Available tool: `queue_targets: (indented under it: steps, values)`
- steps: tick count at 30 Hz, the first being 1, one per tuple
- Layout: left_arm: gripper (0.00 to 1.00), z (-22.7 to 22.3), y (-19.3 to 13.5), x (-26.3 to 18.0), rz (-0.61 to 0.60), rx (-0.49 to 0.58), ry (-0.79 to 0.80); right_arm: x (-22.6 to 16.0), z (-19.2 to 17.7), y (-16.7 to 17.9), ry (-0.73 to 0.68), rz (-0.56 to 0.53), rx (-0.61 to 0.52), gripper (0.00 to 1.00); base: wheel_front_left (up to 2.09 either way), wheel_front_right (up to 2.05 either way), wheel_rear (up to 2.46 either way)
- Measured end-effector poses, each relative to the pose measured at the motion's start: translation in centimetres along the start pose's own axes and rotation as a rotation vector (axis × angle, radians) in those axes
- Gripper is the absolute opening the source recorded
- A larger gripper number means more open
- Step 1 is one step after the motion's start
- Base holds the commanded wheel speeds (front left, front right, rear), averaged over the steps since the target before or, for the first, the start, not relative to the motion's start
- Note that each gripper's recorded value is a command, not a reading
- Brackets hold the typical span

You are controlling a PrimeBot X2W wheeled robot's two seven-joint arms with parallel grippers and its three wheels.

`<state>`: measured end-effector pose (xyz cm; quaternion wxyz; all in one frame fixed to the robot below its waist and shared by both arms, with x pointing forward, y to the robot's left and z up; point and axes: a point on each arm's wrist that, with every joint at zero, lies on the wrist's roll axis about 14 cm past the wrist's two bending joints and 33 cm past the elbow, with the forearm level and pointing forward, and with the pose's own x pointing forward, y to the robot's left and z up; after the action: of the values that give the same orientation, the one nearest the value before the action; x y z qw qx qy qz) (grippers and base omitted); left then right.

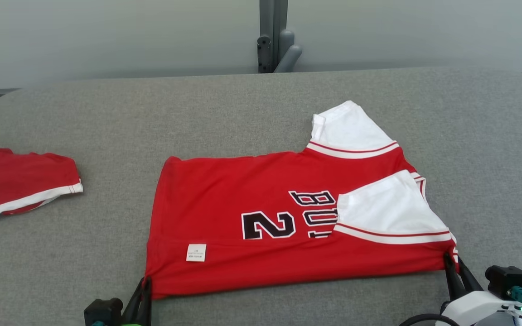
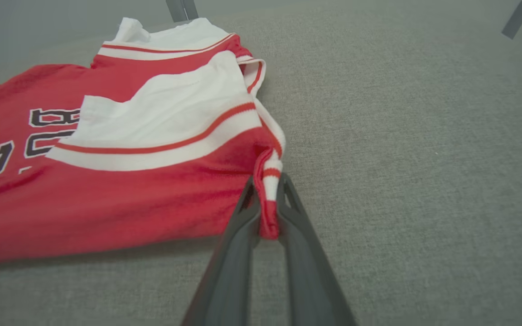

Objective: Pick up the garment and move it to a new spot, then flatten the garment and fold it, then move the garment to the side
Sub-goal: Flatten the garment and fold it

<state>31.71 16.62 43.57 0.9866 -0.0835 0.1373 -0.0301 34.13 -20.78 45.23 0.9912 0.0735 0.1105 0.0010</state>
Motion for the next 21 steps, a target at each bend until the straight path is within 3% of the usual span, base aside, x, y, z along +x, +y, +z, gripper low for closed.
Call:
queue_targets:
  steps: [1,2,3,12,21]
  values:
    - [0.09,0.0,-0.2,-0.2,-0.005,0.001,-0.001,-0.3,-0.1,-0.1,0.001,-0.003,0.004,0.00,0.00,0.00,0.00]
    - [0.56,-0.1,-0.4,-0.3,-0.011,0.003,-0.001,-0.4,-0.3,-0.2,0.006,-0.006,0.005,0.27,0.00,0.00,0.00]
    - [1.00,-0.1,-0.5,-0.3,-0.016,0.004,-0.001,-0.6,-0.4,-0.3,0.010,-0.010,0.007,0.99,0.00,0.00,0.00]
    - [1.00,2.2,-1.3,2.0,-0.046,0.022,-0.054,1.6,2.5,-1.2,-0.065,-0.034,-0.023,1.00,0.00,0.00,0.00]
    - [1.00,8.6,-1.2,10.1,-0.083,0.142,-0.161,7.6,6.4,2.5,-0.166,0.067,-0.059,1.00,0.00,0.00,0.00]
